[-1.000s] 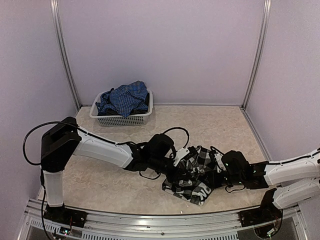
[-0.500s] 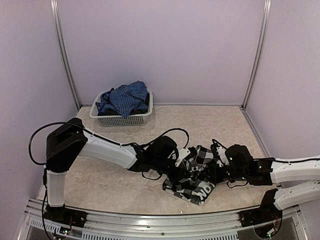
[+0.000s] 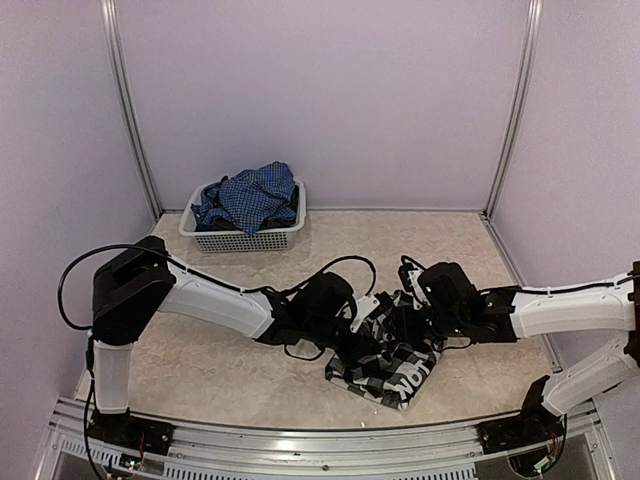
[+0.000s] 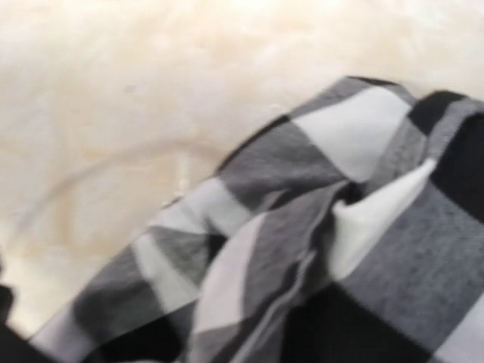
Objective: Fold and stack the long sleeve shirts
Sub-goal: Adjust the square-folded shirt at the center of the board.
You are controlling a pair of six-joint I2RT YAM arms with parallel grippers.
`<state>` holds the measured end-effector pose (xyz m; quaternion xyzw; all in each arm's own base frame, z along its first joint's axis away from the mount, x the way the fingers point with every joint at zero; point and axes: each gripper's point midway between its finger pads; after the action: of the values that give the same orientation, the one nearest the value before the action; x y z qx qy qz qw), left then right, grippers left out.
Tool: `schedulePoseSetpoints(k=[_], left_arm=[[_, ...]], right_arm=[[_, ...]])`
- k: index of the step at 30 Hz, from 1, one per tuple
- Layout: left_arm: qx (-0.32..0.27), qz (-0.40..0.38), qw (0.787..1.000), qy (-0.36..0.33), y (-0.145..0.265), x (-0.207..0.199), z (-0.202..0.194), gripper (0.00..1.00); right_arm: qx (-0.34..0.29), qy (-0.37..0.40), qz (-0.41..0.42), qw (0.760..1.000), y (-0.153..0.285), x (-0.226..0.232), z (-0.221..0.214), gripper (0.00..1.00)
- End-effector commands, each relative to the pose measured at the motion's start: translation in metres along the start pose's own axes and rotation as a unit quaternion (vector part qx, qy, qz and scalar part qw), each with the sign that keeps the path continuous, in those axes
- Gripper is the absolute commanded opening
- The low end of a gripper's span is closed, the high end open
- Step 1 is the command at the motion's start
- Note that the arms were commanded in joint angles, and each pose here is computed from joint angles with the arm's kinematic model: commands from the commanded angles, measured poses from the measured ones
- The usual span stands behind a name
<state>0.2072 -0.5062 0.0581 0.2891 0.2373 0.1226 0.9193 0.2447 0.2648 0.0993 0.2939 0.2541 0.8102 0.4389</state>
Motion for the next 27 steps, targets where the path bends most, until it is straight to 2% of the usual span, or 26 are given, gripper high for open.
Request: schedulePoseSetpoints(k=[1,6,8,15,20,23,27], left_arm=[[-0.004,0.008,1.0,0.007,0.0,0.005,-0.006,0.07],[-0.009,0.003,1.0,0.007,0.002,0.003,-0.007,0.11],[-0.014,-0.001,1.0,0.009,0.004,0.003,-0.006,0.18],[-0.05,-0.038,0.997,0.04,0.025,0.008,0.008,0.55],[-0.064,-0.069,0.994,0.056,0.037,0.011,0.02,0.62],[-0.072,-0.106,0.989,0.079,0.042,0.012,0.03,0.77],[-0.057,-0.127,0.986,0.098,0.034,0.011,0.033,0.79]], right_arm=[[0.017,-0.014,-0.056,0.998,-0.008,-0.023,-0.004,0.4],[0.038,-0.04,-0.076,0.996,-0.013,-0.041,-0.02,0.3],[0.047,-0.046,-0.082,0.994,-0.014,-0.048,-0.029,0.28],[0.064,-0.057,-0.076,0.993,-0.021,-0.061,-0.06,0.23],[0.083,-0.057,-0.08,0.992,-0.029,-0.066,-0.076,0.2],[0.081,-0.058,-0.075,0.992,-0.032,-0.067,-0.081,0.2],[0.076,-0.055,-0.066,0.993,-0.033,-0.066,-0.085,0.19]])
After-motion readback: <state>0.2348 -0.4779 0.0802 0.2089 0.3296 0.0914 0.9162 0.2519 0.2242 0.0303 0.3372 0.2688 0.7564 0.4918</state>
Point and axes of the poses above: each gripper's point midway between its finger pads, its own y axis back along the fingers, its own x axis along the line the jaws close on, z = x × y, and after that the axes turned 5 degrees about y, right-handed
